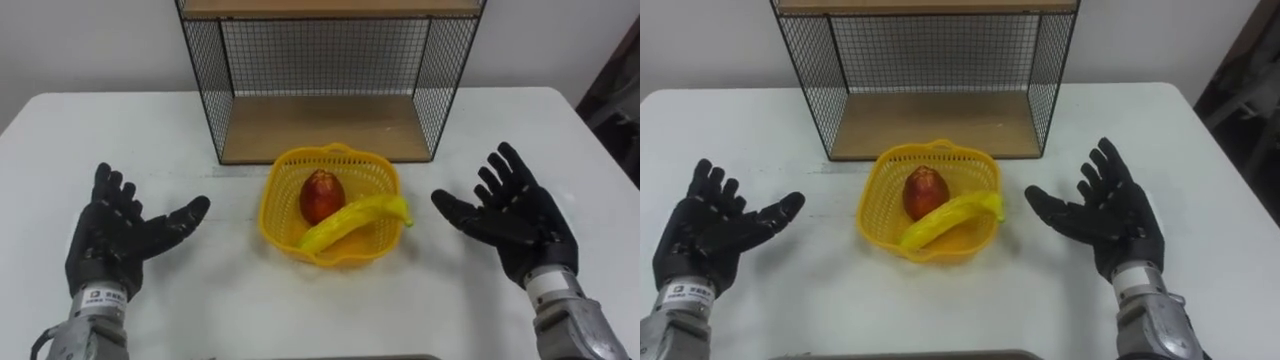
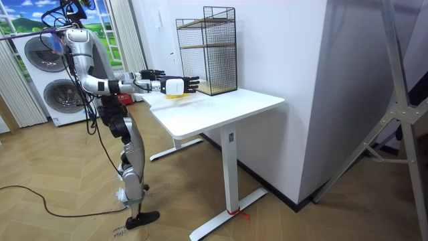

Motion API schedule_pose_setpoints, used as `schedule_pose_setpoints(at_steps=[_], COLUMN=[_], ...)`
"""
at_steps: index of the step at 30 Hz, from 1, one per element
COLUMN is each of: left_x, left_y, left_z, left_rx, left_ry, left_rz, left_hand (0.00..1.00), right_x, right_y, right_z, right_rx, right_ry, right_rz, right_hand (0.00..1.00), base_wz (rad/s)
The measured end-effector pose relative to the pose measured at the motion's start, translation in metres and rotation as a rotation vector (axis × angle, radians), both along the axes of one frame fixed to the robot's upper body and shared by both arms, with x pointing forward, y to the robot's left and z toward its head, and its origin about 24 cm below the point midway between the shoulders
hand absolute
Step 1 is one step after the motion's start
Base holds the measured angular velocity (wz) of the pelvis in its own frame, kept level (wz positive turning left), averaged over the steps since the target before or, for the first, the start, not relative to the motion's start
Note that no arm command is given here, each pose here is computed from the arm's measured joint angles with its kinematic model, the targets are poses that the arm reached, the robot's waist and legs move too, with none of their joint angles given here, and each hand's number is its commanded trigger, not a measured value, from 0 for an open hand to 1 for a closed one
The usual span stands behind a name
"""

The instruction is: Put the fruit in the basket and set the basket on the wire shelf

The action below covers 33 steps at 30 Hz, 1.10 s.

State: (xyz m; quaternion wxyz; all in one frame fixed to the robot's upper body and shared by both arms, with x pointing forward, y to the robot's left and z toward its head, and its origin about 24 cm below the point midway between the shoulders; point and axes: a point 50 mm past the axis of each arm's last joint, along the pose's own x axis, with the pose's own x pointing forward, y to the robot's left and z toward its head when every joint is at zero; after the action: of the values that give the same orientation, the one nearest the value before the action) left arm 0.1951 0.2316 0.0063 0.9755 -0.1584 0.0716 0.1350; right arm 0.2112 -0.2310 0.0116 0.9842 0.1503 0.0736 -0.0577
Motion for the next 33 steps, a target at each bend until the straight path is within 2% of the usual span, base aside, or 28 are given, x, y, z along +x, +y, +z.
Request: schedule_pose_setpoints(at_steps=[8, 19, 24, 33], left_x=[-0.001, 0.004, 0.002, 0.005], left_y=[-0.009, -0.035, -0.036, -0.038], left_z=[-0.011, -0.014, -0.022, -0.021], left_rx=[-0.019, -0.053, -0.065, -0.066], left_ry=[0.046, 0.041, 0.079, 0.072], left_rz=[-0.068, -0.193, -0.193, -0.199], left_hand=[0.00, 0.00, 0.00, 0.00], right_x=[-0.001, -0.001, -0.002, -0.004], right_y=[0.010, 0.038, 0.040, 0.040], right_z=[-0.011, -0.017, -0.022, -0.027], right_rx=[0.008, 0.053, 0.061, 0.068], right_ry=[0.040, 0.045, 0.063, 0.084], right_rz=[0.062, 0.172, 0.178, 0.173], right_hand=[0.00, 0.00, 0.00, 0.00], base_wz=[0.00, 0.00, 0.00, 0.00])
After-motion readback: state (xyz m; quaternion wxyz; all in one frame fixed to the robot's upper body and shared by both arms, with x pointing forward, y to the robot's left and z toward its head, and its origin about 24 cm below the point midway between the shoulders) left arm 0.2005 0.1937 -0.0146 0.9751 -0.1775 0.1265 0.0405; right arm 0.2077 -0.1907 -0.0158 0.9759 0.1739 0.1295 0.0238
